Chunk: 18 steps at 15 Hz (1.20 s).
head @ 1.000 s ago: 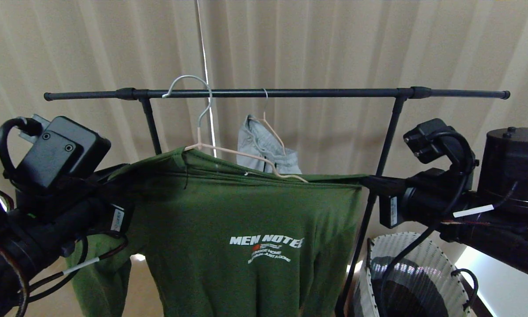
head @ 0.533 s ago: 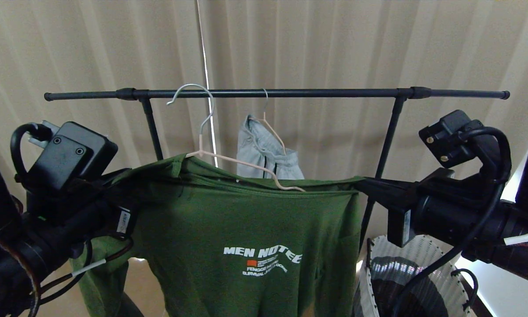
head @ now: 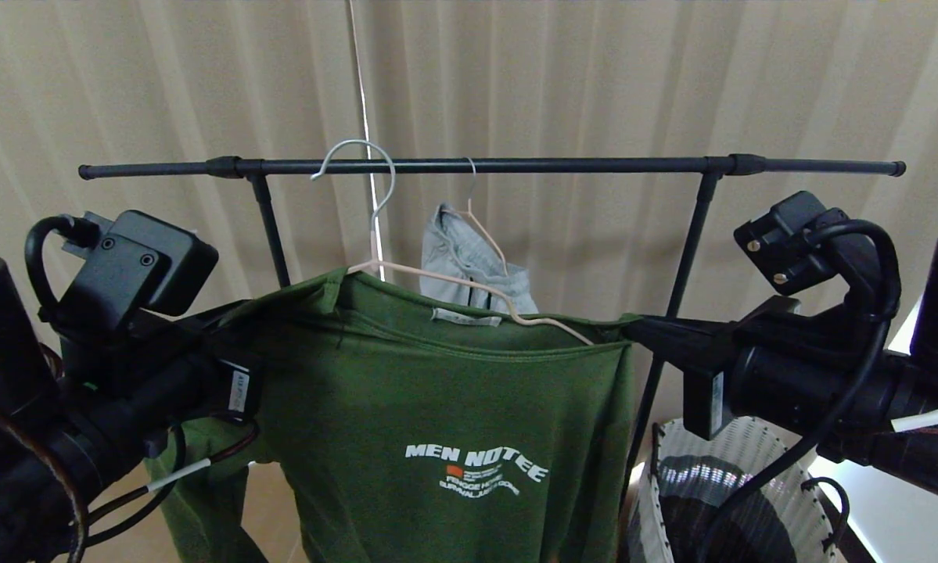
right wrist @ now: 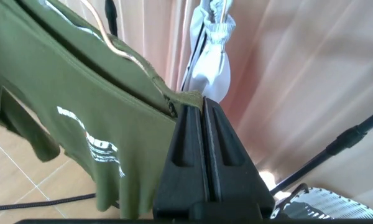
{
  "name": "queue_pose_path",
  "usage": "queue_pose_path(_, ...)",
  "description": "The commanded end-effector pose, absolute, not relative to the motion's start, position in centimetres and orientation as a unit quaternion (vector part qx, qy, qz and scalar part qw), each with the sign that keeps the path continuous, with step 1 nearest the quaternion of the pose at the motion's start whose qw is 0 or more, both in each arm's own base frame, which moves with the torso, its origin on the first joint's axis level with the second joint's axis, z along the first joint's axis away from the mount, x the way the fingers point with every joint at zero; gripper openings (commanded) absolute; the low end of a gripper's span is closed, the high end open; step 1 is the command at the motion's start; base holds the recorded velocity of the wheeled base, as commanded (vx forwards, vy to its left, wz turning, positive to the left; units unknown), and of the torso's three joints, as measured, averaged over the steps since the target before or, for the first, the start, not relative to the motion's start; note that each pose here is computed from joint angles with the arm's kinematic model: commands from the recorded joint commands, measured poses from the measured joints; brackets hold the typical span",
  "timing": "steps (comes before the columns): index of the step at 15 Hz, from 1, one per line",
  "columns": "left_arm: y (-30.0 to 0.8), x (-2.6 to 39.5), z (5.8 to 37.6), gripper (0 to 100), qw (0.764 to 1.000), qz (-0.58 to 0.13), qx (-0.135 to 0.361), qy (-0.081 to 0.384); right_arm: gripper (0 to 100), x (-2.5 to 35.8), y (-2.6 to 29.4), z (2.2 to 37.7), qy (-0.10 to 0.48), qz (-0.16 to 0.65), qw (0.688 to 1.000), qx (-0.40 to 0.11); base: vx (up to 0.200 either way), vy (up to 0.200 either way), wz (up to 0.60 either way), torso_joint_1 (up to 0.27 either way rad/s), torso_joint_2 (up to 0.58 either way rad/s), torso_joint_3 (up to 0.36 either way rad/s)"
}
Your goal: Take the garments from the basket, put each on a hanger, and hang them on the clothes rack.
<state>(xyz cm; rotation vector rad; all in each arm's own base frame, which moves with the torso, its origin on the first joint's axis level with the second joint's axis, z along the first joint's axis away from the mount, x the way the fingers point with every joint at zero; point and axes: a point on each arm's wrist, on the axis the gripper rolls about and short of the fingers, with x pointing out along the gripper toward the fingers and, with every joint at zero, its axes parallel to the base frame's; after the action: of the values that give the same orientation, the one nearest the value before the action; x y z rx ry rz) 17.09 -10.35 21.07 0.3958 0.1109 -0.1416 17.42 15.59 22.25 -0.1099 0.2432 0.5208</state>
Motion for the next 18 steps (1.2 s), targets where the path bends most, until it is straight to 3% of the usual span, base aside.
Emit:
queue_pose_path(1, -10.48, 17.09, 21.02, 0, 0.976, -0.073, 0.196, 0.056, 0, 17.58, 15.75, 22.08, 0.123, 0.257, 0.957, -0.056, 0.0, 0.0, 0.0, 0.0, 0.0, 0.0)
queue_pose_path(12, -10.79, 16.57, 21.07, 0, 0.978, -0.087, 0.185, 0.051, 0, 17.79, 15.9, 21.46, 0.14, 0.256, 0.954, -0.064, 0.0, 0.0, 0.0, 0.0, 0.0, 0.0)
queue_pose_path(13, -10.99, 16.33, 21.05, 0, 0.977, -0.095, 0.182, 0.05, 100, 17.79, 15.9, 21.46, 0.14, 0.256, 0.954, -0.064, 0.0, 0.0, 0.0, 0.0, 0.0, 0.0)
queue_pose_path(18, -11.03, 16.3, 21.48, 0, 0.981, -0.092, 0.165, 0.044, 100, 17.54, 15.71, 21.39, 0.136, 0.256, 0.955, -0.061, 0.0, 0.0, 0.0, 0.0, 0.0, 0.0)
